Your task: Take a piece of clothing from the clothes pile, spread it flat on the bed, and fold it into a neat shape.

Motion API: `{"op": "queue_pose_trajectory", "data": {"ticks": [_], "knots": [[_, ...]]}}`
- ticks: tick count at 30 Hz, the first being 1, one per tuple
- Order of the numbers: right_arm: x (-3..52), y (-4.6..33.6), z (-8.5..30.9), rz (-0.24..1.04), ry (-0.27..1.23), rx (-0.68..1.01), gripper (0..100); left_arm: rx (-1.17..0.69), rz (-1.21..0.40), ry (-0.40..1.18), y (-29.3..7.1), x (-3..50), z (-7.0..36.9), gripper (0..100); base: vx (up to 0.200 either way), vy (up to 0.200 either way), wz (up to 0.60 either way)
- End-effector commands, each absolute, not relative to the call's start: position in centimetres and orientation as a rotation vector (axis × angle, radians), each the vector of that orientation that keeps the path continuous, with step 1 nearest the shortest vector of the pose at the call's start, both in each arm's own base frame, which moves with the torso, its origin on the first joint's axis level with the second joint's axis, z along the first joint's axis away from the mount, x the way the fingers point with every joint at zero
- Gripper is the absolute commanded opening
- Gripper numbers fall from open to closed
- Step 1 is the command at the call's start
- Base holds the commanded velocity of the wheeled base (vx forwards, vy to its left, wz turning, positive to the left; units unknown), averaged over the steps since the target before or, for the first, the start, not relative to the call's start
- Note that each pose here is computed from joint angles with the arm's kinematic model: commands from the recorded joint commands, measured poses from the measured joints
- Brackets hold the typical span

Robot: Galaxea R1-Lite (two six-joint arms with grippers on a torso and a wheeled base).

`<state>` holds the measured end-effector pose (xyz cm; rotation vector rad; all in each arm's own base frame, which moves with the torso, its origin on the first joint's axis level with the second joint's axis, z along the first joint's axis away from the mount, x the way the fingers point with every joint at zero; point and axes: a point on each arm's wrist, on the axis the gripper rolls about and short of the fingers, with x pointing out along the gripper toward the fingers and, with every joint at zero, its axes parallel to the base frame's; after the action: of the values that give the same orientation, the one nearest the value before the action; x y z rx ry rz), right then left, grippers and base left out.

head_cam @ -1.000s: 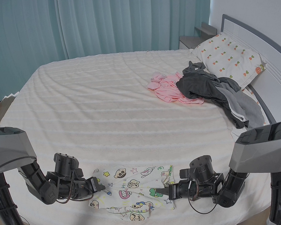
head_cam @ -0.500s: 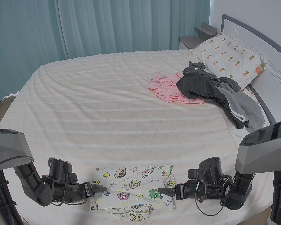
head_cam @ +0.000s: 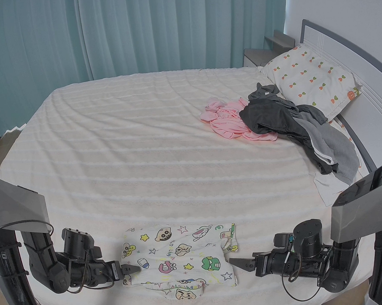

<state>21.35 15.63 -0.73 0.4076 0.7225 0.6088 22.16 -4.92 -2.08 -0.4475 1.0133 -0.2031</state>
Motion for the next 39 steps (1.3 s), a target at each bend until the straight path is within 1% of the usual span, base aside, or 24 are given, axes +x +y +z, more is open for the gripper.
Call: {"op": "queue_pose_trajectory", "data": {"ticks": [1, 7, 16, 17, 30, 39], "knots": [[20.1, 15.0, -1.3, 0.6, 0.764, 0.394, 100, -0.442, -0.184, 1.066, -4.8, 21.4, -3.4, 100, 0.0, 0.0, 0.0], [19.9, 14.8, -1.3, 0.597, 0.775, 0.393, 100, -0.441, -0.196, 1.064, -5.0, 20.9, -3.2, 100, 0.0, 0.0, 0.0], [19.0, 15.4, -1.3, 0.626, 0.8, 0.385, 100, -0.486, -0.275, 1.074, -4.9, 19.5, -2.0, 100, 0.0, 0.0, 0.0], [18.9, 15.4, -1.3, 0.629, 0.801, 0.384, 100, -0.486, -0.275, 1.073, -4.9, 19.5, -2.0, 0, 0.0, 0.0, 0.0], [18.6, 15.5, -1.2, 0.638, 0.806, 0.379, 100, -0.522, -0.262, 1.078, -5.0, 19.8, -2.1, 0, 0.0, 0.0, 0.0], [17.7, 15.2, -0.9, 0.645, 0.825, 0.371, 100, -0.518, -0.257, 1.108, -4.5, 18.1, -1.7, 0, 0.0, 0.0, 0.0]]}}
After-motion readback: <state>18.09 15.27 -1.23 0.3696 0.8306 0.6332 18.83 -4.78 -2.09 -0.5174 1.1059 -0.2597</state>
